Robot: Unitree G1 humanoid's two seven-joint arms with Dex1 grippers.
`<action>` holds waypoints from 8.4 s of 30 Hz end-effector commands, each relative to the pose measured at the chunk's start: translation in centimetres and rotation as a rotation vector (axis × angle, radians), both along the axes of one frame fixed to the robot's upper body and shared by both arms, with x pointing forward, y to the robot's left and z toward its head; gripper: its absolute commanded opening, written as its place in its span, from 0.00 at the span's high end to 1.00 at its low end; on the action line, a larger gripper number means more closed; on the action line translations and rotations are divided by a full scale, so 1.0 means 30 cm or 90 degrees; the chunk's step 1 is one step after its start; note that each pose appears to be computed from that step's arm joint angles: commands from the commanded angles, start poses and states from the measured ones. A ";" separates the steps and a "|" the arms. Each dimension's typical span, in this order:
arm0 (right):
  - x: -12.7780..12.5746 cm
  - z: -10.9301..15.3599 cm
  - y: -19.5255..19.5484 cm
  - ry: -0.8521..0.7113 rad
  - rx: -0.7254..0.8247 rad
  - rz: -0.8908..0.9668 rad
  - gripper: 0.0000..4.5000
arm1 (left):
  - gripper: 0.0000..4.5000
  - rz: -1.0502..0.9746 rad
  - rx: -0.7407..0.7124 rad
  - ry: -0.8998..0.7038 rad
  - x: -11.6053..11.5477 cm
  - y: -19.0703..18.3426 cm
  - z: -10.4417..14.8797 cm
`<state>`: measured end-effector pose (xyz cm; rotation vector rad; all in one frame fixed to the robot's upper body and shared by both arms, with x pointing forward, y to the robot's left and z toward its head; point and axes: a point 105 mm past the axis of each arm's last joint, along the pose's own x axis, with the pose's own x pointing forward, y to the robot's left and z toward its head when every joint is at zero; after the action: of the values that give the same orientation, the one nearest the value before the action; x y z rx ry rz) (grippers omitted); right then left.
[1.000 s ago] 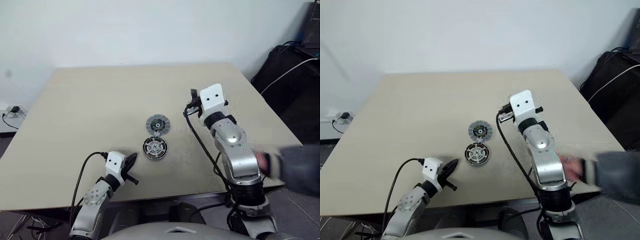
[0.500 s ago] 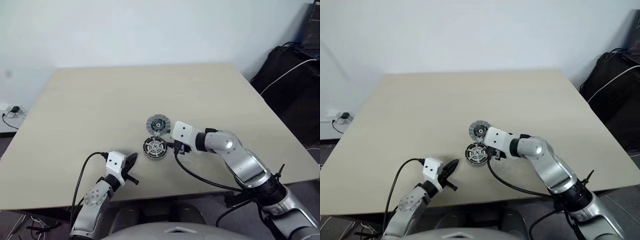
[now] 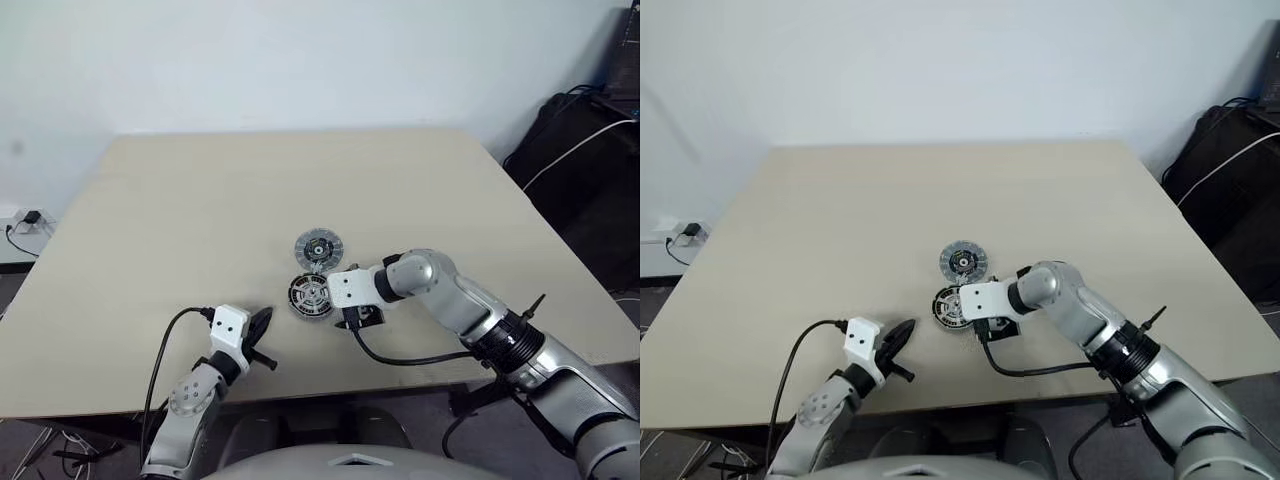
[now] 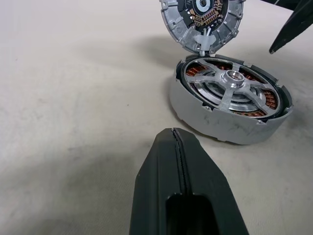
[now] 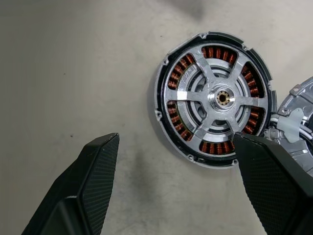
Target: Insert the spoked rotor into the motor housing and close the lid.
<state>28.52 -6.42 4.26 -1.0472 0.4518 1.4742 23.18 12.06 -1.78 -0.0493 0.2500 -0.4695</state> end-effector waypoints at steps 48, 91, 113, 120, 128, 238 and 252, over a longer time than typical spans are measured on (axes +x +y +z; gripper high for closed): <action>-0.164 0.063 -0.010 0.155 0.121 -0.107 0.99 | 1.00 0.023 -0.008 -0.037 0.031 0.000 0.031; 0.282 0.514 0.065 -0.190 0.628 -0.607 0.84 | 1.00 0.015 -0.005 -0.031 0.019 0.003 0.031; 0.082 0.092 -0.125 -0.058 0.212 -0.485 1.00 | 1.00 -0.006 0.006 -0.036 0.031 0.002 0.045; 0.056 0.145 -0.038 0.006 0.304 -0.433 1.00 | 1.00 -0.010 0.010 -0.037 0.032 0.007 0.046; 0.048 0.143 0.023 0.037 0.324 -0.401 1.00 | 1.00 -0.008 0.013 -0.037 0.032 0.015 0.043; 0.062 -0.095 0.086 0.156 0.229 -0.303 0.30 | 1.00 0.013 0.013 -0.036 0.015 0.021 0.048; 0.110 -0.078 0.094 0.103 0.272 -0.346 0.30 | 1.00 0.013 0.013 -0.032 0.011 0.022 0.045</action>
<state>31.02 -3.21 1.62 -0.3960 0.4870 1.1464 22.99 13.00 -1.89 -0.0323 0.2610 -0.4400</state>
